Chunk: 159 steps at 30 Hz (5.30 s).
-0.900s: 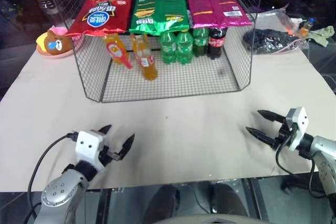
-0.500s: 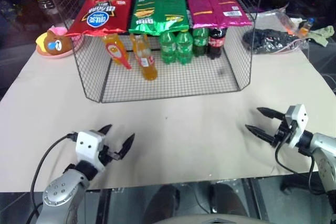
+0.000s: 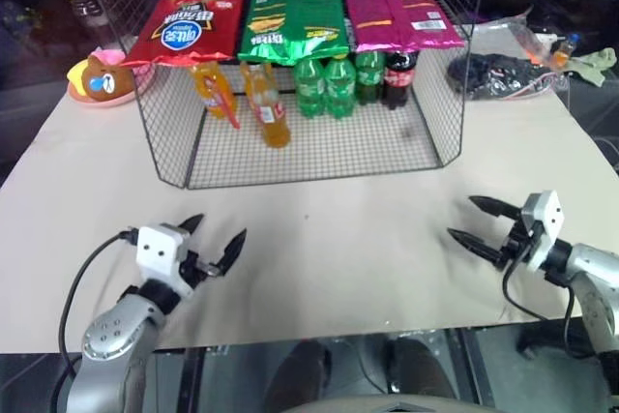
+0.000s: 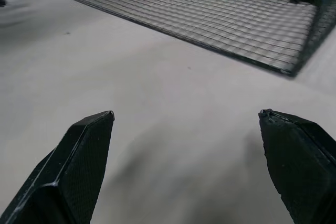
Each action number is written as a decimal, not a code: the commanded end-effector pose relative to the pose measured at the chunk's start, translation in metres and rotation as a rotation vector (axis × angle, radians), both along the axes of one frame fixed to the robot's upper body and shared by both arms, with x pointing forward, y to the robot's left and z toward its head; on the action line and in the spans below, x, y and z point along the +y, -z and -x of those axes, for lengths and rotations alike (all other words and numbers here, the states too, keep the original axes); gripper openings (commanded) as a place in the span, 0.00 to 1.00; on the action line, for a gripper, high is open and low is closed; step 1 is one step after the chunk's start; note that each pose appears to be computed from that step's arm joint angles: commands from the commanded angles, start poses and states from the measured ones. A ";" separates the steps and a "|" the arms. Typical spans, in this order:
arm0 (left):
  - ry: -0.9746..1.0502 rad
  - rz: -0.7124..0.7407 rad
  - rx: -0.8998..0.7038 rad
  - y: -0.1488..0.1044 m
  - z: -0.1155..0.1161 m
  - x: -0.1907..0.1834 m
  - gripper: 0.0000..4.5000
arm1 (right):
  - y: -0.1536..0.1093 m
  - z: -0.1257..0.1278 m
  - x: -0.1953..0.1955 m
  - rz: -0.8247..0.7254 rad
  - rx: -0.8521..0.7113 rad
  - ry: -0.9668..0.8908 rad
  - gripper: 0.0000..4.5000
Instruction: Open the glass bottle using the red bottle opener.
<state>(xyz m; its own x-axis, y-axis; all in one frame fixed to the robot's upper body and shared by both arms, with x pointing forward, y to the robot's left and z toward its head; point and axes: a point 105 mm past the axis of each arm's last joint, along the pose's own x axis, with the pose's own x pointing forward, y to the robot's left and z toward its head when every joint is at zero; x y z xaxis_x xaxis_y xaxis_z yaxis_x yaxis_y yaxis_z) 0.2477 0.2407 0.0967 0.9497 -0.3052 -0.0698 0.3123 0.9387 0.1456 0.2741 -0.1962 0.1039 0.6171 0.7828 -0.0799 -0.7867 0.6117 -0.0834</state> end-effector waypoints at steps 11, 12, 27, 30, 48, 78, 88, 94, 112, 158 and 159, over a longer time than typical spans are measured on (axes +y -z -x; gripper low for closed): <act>-0.115 0.103 -0.256 -0.068 -0.062 0.020 1.00 | -0.083 0.013 0.109 -0.248 -0.205 -0.202 0.99; -0.127 0.111 -0.276 -0.075 -0.067 0.023 1.00 | -0.086 0.015 0.114 -0.259 -0.209 -0.210 0.99; -0.113 0.168 -0.374 -0.108 -0.161 0.016 1.00 | -0.102 0.007 0.140 -0.314 -0.267 -0.210 0.99; -0.136 0.202 -0.379 -0.111 -0.177 0.013 1.00 | -0.101 0.007 0.141 -0.315 -0.268 -0.208 0.99; -0.159 0.257 -0.475 -0.120 -0.165 0.026 0.01 | -0.096 0.003 0.136 -0.306 -0.287 -0.164 1.00; 0.656 0.720 0.012 -0.100 -0.101 -0.094 0.01 | -0.076 -0.006 0.154 -0.271 -0.072 -0.212 1.00; 0.986 0.666 0.320 -0.082 -0.066 -0.143 0.01 | -0.062 0.005 0.172 -0.222 0.345 -0.449 1.00; 1.032 0.628 0.351 -0.078 -0.065 -0.149 0.01 | -0.067 0.006 0.178 -0.260 0.443 -0.483 1.00; 1.044 0.619 0.384 -0.062 -0.055 -0.159 0.00 | -0.058 0.010 0.188 -0.220 0.545 -0.522 0.07; 0.021 0.070 -0.422 -0.096 -0.156 -0.045 0.99 | -0.072 -0.043 0.090 -0.344 0.154 0.049 0.00; 0.020 0.075 -0.424 -0.097 -0.160 -0.046 0.99 | -0.072 -0.042 0.092 -0.334 0.137 0.049 0.00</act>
